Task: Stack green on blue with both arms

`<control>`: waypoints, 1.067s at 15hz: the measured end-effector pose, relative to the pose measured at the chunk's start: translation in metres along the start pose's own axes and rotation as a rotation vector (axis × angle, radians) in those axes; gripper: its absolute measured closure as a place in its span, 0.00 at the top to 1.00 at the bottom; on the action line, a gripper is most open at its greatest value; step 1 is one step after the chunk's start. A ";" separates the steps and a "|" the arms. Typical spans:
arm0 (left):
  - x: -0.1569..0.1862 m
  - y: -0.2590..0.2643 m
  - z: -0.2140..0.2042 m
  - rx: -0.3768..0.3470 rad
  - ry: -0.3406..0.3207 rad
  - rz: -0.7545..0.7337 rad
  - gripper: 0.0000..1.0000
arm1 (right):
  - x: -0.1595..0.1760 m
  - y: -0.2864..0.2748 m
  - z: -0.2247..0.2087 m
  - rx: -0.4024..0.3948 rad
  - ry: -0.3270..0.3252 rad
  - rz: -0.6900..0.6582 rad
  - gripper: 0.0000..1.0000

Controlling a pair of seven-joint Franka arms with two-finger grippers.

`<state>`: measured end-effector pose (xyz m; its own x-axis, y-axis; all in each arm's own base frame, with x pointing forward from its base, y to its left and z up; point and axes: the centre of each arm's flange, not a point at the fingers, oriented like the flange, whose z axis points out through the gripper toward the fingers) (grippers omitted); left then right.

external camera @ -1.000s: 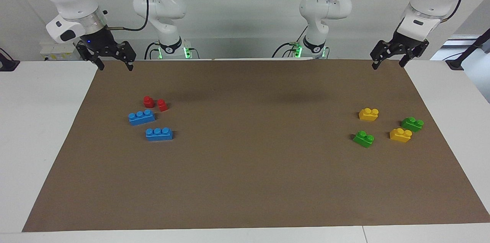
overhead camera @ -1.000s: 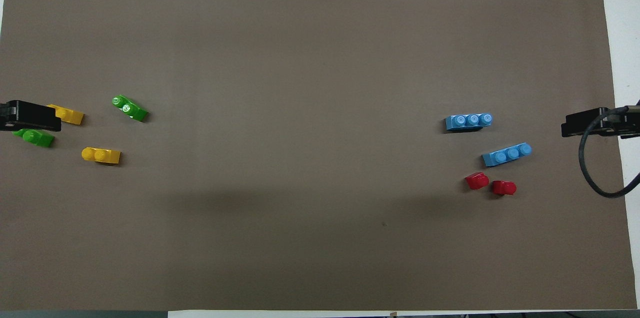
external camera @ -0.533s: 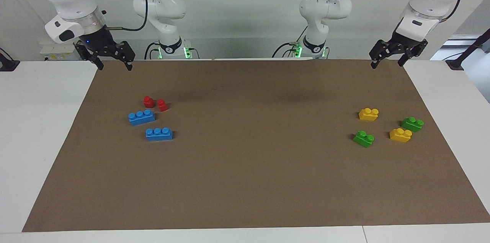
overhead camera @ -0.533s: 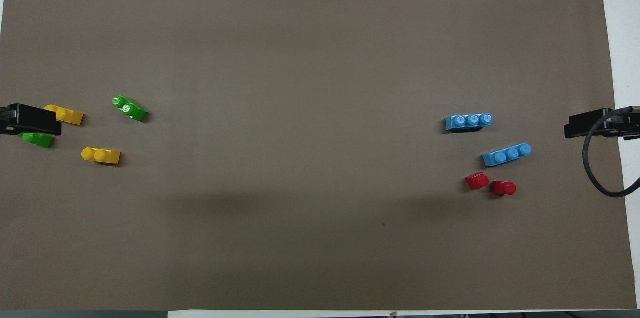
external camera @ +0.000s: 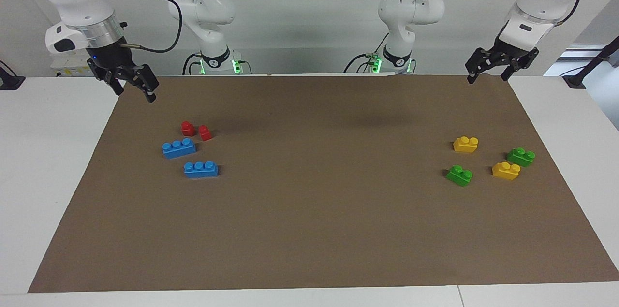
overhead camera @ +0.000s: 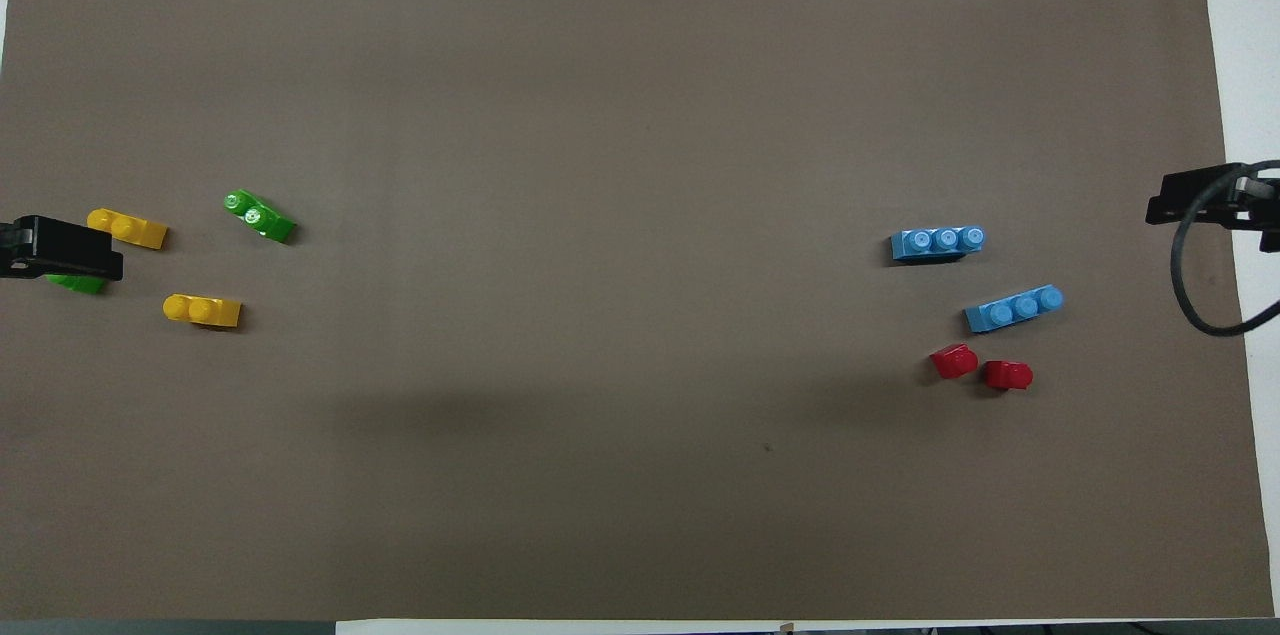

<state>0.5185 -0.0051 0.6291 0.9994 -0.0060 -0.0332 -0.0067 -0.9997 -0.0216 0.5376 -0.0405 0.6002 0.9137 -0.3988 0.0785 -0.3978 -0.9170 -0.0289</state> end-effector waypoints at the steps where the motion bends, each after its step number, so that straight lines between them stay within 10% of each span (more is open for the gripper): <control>1: -0.001 0.000 -0.001 0.000 -0.003 0.000 1.00 | 0.003 -0.002 0.006 0.004 -0.009 0.073 1.00; 9: -0.003 0.001 -0.001 0.000 -0.009 0.003 1.00 | 0.025 -0.003 0.081 0.084 -0.236 0.723 1.00; 16: -0.003 0.010 0.011 -0.011 0.009 -0.048 1.00 | 0.052 0.020 0.154 0.100 -0.400 0.989 1.00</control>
<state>0.5150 -0.0150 0.6179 0.9988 0.0417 -0.0239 0.0414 -0.9991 -0.0118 0.5895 -0.0806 0.4498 0.1577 -0.9209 -0.3565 -0.9845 -0.1748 0.0160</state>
